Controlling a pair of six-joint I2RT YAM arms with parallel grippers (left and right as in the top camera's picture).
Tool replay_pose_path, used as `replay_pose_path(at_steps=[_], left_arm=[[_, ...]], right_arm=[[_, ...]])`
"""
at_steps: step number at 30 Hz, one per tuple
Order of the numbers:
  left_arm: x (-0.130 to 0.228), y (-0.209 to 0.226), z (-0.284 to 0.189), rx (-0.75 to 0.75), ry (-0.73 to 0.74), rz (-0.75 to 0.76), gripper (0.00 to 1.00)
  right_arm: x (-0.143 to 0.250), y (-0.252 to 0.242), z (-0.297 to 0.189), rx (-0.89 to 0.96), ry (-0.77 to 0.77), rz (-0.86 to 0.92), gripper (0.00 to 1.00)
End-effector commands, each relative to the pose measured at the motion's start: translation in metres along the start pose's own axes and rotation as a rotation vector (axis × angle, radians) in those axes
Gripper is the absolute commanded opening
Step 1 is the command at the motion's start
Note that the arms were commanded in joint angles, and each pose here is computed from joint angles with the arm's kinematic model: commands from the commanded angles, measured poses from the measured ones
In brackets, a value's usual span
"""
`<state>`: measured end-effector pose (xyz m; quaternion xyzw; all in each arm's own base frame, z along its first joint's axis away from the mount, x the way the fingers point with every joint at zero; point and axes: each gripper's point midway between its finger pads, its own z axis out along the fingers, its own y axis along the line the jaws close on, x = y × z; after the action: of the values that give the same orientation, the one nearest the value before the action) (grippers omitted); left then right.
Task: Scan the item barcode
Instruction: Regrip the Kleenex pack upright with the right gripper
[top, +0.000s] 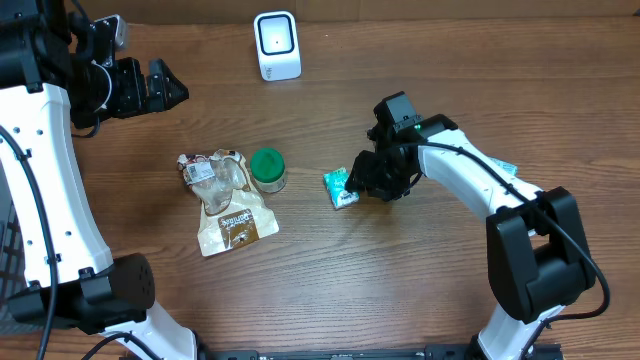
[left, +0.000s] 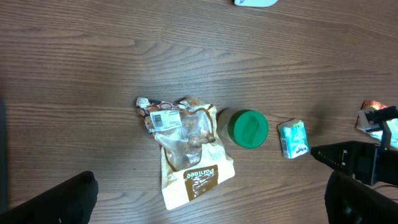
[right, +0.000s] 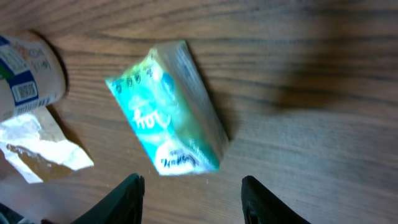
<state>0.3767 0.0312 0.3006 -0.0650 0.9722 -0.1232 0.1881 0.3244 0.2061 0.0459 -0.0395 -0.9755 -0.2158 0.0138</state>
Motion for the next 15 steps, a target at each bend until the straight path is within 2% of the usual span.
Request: replay_pose_path(at_steps=[1, 10, 15], left_arm=[[-0.001, -0.006, -0.006, 0.009, -0.02, 0.029, 1.0], [-0.001, -0.006, -0.006, 0.009, -0.02, 0.029, 1.0], [-0.001, -0.006, -0.006, 0.009, -0.02, 0.029, 0.99]], right_arm=[[0.005, 0.001, 0.01, -0.031, 0.006, 0.002, 0.48], [0.001, -0.005, 0.038, -0.056, 0.028, 0.06, 0.38], [0.007, -0.014, 0.055, -0.043, 0.081, 0.128, 0.28]])
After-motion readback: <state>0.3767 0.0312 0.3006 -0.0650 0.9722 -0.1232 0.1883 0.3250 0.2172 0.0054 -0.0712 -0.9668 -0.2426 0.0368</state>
